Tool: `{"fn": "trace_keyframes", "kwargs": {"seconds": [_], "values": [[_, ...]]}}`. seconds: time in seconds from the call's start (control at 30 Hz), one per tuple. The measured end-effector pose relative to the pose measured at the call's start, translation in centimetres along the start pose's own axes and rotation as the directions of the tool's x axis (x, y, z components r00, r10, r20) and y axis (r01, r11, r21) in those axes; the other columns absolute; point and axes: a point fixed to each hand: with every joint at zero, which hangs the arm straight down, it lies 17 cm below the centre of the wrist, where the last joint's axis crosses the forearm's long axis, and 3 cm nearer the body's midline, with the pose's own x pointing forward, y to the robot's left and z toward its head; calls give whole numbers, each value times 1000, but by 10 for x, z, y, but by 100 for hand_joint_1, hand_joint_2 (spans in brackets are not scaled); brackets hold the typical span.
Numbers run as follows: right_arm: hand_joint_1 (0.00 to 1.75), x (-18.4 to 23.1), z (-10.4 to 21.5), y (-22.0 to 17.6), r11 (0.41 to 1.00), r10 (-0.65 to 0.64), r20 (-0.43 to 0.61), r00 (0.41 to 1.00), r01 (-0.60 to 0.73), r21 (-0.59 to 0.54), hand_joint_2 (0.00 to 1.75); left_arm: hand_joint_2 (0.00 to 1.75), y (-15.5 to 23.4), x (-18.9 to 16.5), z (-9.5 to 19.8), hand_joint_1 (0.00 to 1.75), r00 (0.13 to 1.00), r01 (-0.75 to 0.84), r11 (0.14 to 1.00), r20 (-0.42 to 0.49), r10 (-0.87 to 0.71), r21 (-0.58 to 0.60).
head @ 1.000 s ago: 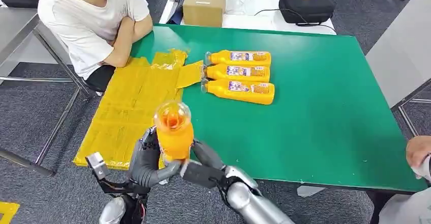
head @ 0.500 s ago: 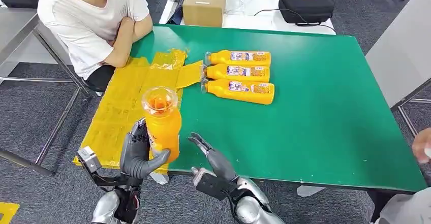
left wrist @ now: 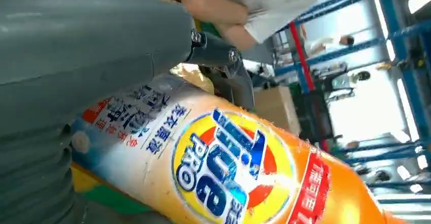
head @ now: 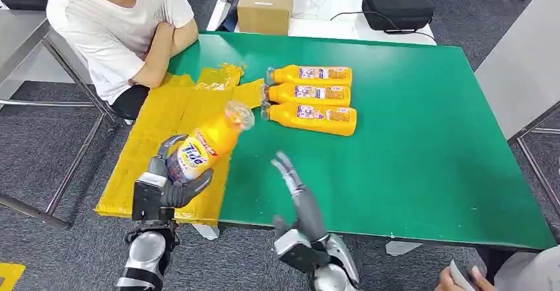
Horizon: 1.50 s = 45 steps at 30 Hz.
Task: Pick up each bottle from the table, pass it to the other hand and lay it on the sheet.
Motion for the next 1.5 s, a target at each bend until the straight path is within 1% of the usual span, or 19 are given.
{"fn": "trace_keyframes", "kwargs": {"seconds": [0.1,0.2,0.3,0.4,0.5,0.63,0.7,0.87,1.03,1.07,1.1,1.2,1.27,1.37,1.5], "values": [[0,12,1,-33,991,2,24,1000,1,-136,0,175,-3,-14,3,175,985,170,985,-13,-171,-42],[0,24,4,-63,971,10,41,999,0,-239,0,175,-7,-31,8,175,941,336,937,-18,-339,-97],[0,39,6,-94,938,26,59,998,-4,-346,0,175,-8,-54,11,175,875,473,867,-35,-483,-157],[0,51,8,-111,914,29,79,996,5,-406,0,175,-9,-80,13,175,801,570,785,-51,-597,-242],[0,59,7,-120,906,18,102,995,27,-422,0,175,-7,-115,20,175,725,625,696,-68,-686,-354],[0,62,7,-127,899,16,112,994,35,-436,0,175,0,-131,15,175,690,646,657,-69,-720,-389],[0,62,6,-128,900,-10,116,993,59,-431,0,175,4,-139,12,175,667,656,632,-75,-741,-413],[0,60,5,-129,902,-34,121,992,83,-424,0,175,10,-151,3,175,642,660,605,-84,-762,-446],[0,59,5,-130,901,-32,120,992,81,-426,0,175,11,-156,1,175,636,656,598,-90,-766,-461],[0,59,5,-129,903,-37,121,992,85,-421,0,175,11,-157,1,106,643,646,607,-99,-760,-464],[0,59,5,-129,904,-42,121,992,89,-418,0,175,11,-159,1,0,650,632,615,-110,-752,-471],[0,54,4,-128,907,-63,117,991,105,-407,0,175,10,-164,2,0,674,592,638,-132,-727,-493],[0,52,3,-127,908,-72,114,991,112,-403,0,175,7,-165,3,0,731,510,697,-174,-660,-505],[0,47,2,-125,909,-91,109,990,128,-397,0,175,-8,-156,4,0,855,284,807,-245,-458,-518],[0,40,0,-123,909,-112,100,989,143,-392,0,175,-22,-128,5,0,940,46,876,-276,-201,-480]]}}
